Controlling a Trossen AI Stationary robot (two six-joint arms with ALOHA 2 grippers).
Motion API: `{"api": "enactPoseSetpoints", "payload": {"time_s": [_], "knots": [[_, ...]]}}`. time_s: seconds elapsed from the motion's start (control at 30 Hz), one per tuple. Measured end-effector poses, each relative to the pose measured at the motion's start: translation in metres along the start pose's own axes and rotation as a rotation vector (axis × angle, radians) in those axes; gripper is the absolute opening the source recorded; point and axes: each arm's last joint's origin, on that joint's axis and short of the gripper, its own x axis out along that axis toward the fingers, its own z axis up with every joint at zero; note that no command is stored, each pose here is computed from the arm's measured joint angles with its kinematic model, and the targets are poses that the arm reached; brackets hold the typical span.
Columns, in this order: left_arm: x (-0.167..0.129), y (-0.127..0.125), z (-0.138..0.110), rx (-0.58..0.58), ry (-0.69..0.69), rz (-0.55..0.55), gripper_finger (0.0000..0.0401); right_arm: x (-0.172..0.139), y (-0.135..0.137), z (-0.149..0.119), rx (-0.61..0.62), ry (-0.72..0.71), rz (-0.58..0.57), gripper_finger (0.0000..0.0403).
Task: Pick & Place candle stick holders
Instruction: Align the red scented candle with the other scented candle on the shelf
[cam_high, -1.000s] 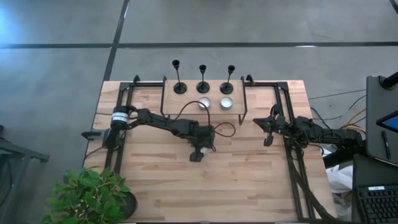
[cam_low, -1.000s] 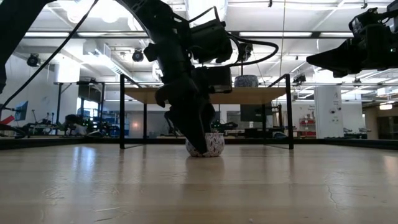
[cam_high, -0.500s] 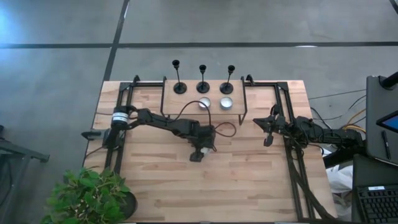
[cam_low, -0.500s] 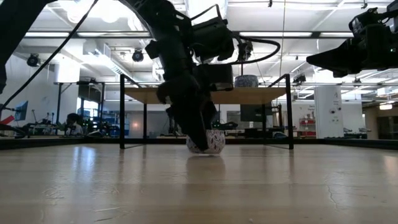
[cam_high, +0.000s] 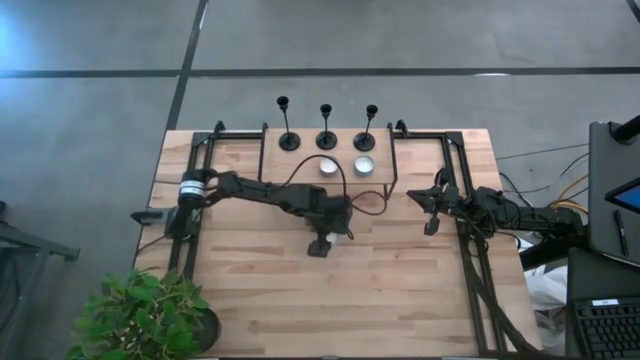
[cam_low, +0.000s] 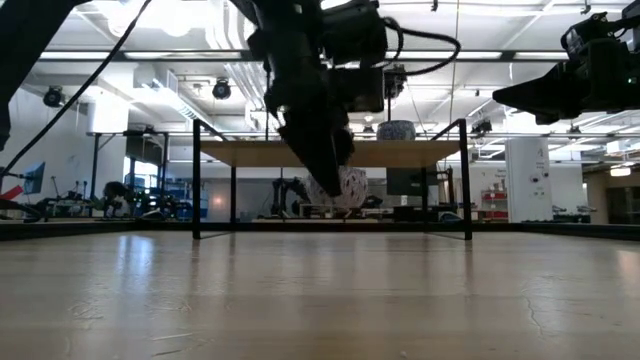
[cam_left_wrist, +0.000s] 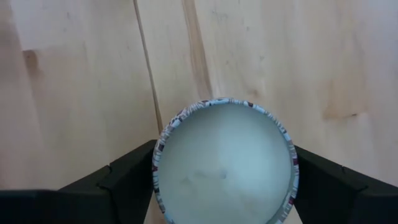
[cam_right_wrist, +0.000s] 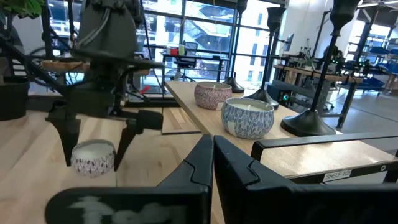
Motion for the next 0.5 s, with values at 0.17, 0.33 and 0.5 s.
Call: {"api": "enactPoseSetpoints", "payload": {"time_s": [0.17,0.33,0.5], "knots": [[-0.022,-0.002,0.007,0.003,-0.019,0.001,0.0311,0.0,0.0,0.0,0.001,0.0,0.0,0.0009],[-0.047,-0.006,0.01,-0.007,-0.043,0.001,0.0311,0.0,0.0,0.0,0.003,0.0,0.0,0.0009],[-0.081,-0.01,0.008,-0.043,-0.077,0.008,0.0311,0.0,0.0,0.0,0.001,0.0,0.0,0.0009]]}}
